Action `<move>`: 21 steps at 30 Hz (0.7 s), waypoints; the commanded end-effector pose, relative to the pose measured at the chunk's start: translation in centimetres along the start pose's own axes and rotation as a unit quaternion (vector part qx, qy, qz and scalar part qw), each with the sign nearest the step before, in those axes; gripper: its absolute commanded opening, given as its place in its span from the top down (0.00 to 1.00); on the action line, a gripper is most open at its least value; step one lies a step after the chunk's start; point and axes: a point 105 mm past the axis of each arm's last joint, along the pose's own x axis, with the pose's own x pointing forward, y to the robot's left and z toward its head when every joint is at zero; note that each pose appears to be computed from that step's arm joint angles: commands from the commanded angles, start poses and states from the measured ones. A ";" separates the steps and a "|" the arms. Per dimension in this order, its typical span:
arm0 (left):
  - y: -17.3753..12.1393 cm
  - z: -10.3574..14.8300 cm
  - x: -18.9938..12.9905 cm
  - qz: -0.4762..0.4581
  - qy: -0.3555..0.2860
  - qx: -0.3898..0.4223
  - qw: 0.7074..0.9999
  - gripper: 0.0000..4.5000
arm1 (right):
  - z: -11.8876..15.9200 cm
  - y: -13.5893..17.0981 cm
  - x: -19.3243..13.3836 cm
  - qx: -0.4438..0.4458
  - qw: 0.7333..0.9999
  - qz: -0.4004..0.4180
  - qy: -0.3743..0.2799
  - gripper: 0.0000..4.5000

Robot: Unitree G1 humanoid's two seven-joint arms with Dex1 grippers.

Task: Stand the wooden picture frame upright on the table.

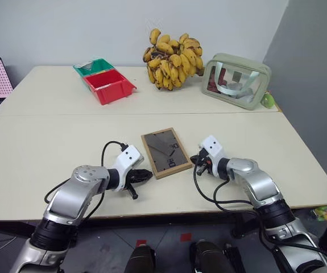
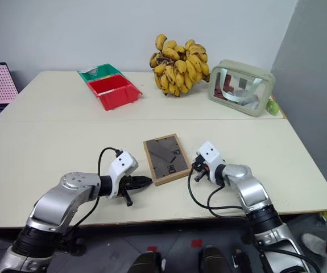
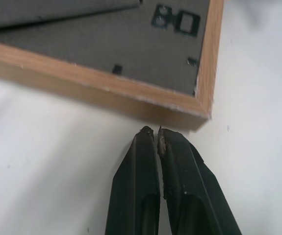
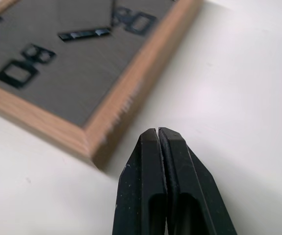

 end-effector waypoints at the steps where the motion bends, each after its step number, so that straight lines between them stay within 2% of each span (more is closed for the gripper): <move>1: 1.2 0.9 -2.0 -0.032 -0.040 -0.103 0.993 0.90 | 1.5 -2.9 -0.1 -0.039 0.998 -0.044 -0.022 0.99; 4: 1.7 2.5 -3.0 -0.103 -0.104 -0.265 0.953 0.79 | 2.2 -4.0 0.8 -0.039 0.997 -0.056 -0.036 0.99; 6: 2.1 2.9 -3.0 -0.125 -0.114 -0.336 0.927 0.70 | 2.4 -4.4 1.4 -0.037 0.997 -0.058 -0.040 0.99; 8: 1.9 3.0 -3.1 -0.161 -0.118 -0.416 0.888 0.59 | 2.4 -4.5 2.2 -0.039 0.997 -0.055 -0.036 0.99; 10: 1.7 2.7 -2.8 -0.174 -0.114 -0.463 0.862 0.48 | 2.3 -4.4 2.7 -0.040 0.997 -0.051 -0.034 0.99; 17: 0.7 0.3 -0.4 -0.162 -0.109 -0.528 0.826 0.17 | 2.6 -2.5 4.0 -0.025 0.998 -0.028 -0.048 0.99; 21: -1.1 -1.8 2.0 -0.156 -0.100 -0.552 0.813 0.01 | 3.3 1.3 5.0 -0.003 0.997 0.014 -0.071 0.99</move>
